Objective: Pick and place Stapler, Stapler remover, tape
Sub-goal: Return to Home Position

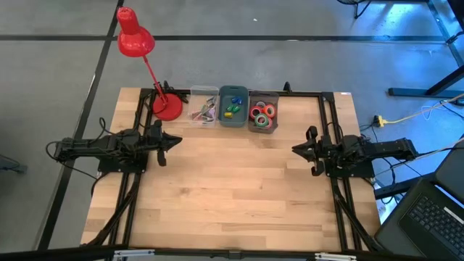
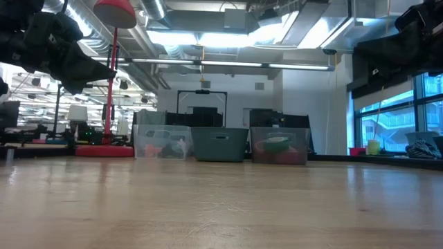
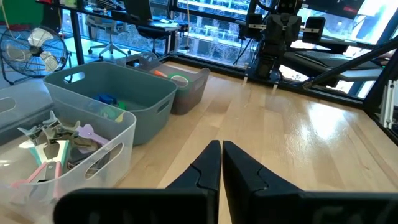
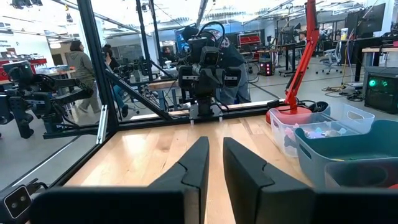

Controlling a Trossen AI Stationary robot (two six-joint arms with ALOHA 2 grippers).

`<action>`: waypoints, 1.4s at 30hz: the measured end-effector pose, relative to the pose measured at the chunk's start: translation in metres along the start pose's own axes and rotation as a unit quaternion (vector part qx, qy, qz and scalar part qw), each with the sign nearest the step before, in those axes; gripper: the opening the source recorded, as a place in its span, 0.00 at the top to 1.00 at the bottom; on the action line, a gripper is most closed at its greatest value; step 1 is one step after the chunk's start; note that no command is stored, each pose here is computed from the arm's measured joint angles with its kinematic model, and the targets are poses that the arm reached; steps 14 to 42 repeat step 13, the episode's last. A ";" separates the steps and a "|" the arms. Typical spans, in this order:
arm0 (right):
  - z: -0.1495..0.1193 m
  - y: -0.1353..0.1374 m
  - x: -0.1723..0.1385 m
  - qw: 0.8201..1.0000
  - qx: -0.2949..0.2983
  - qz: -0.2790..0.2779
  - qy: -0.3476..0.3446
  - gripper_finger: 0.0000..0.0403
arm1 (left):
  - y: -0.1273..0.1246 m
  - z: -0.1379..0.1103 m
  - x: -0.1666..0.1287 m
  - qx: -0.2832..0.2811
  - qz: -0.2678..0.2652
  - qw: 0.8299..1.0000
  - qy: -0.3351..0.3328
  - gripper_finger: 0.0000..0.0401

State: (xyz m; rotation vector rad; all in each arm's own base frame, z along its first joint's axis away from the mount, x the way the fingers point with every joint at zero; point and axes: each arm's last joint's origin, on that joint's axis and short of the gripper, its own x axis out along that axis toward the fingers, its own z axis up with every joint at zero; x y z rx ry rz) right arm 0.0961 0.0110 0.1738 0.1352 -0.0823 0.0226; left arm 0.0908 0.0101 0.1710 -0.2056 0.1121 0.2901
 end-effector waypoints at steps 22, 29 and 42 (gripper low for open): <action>0.000 0.000 0.000 1.000 0.000 0.000 0.000 0.87 | 0.000 0.000 0.000 0.000 0.000 1.000 0.000 0.97; 0.000 0.000 0.000 1.000 0.000 0.000 0.000 0.87 | 0.000 0.000 0.000 0.000 0.000 1.000 0.000 0.97; 0.000 0.000 0.000 1.000 0.000 0.000 0.000 0.87 | 0.000 0.000 0.000 0.000 0.000 1.000 0.000 0.97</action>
